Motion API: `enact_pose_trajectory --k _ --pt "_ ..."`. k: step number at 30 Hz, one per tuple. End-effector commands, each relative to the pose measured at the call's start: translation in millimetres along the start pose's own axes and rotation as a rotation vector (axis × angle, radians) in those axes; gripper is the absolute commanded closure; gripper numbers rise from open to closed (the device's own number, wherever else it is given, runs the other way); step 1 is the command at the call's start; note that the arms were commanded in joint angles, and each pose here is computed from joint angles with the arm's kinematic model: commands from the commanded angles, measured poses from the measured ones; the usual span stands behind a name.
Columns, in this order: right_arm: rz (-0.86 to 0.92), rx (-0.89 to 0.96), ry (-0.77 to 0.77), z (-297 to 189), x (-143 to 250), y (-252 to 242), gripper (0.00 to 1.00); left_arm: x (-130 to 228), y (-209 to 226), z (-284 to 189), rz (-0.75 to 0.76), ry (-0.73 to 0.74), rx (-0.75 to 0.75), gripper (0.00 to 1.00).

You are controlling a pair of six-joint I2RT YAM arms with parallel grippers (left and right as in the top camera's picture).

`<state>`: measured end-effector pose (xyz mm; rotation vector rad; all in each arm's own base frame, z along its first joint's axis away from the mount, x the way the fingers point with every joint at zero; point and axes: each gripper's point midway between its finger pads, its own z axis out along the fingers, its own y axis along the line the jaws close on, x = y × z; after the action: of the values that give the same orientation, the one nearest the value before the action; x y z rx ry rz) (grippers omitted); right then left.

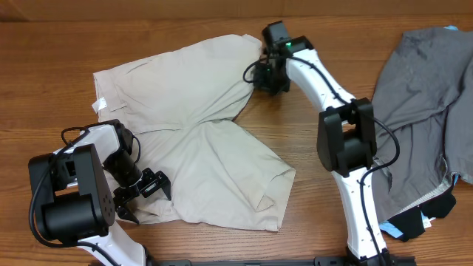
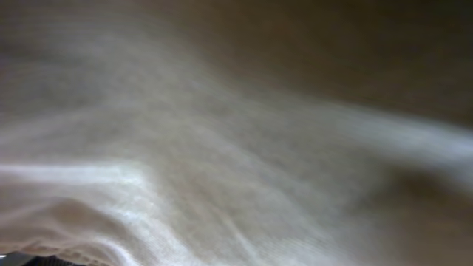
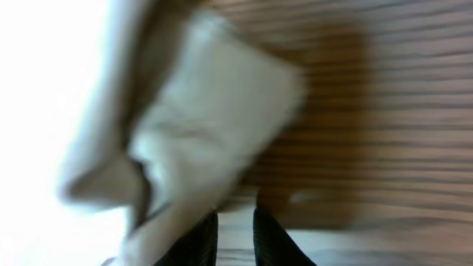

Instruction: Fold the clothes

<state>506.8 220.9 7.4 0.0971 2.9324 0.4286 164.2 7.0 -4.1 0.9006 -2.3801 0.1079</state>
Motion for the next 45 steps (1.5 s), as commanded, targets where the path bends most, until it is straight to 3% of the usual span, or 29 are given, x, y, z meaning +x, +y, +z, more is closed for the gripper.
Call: enact_pose_trajectory --k 1,12,24,27,29,31,36,40,45 --pt "-0.04 -0.045 -0.043 -3 -5 18 0.78 -15 38 21 -0.073 -0.053 -0.21 0.0" --pt "0.014 -0.151 -0.196 -40 -56 29 0.67 -15 37 22 -0.073 -0.053 -0.205 0.0" --pt "-0.008 -0.194 -0.217 -31 -61 40 0.63 -15 33 22 -0.073 -0.049 -0.182 0.0" --pt "-0.002 -0.183 -0.194 -19 -57 36 0.66 -15 33 22 -0.073 -0.049 -0.182 0.0" --pt "-0.001 -0.181 -0.19 -15 -57 34 0.74 -15 33 22 -0.073 -0.049 -0.182 0.0" --pt "-0.001 -0.171 -0.205 -16 -60 33 0.96 -15 33 22 -0.073 -0.049 -0.182 0.0" --pt "0.044 -0.102 -0.206 -27 -64 6 0.96 -15 33 22 -0.073 -0.049 -0.183 0.0" --pt "0.144 0.118 -0.265 -80 -75 -64 0.96 -15 33 22 -0.073 -0.05 -0.183 0.0" --pt "0.213 0.195 -0.199 -111 -57 -105 0.96 -17 33 22 -0.072 -0.057 -0.179 0.0"
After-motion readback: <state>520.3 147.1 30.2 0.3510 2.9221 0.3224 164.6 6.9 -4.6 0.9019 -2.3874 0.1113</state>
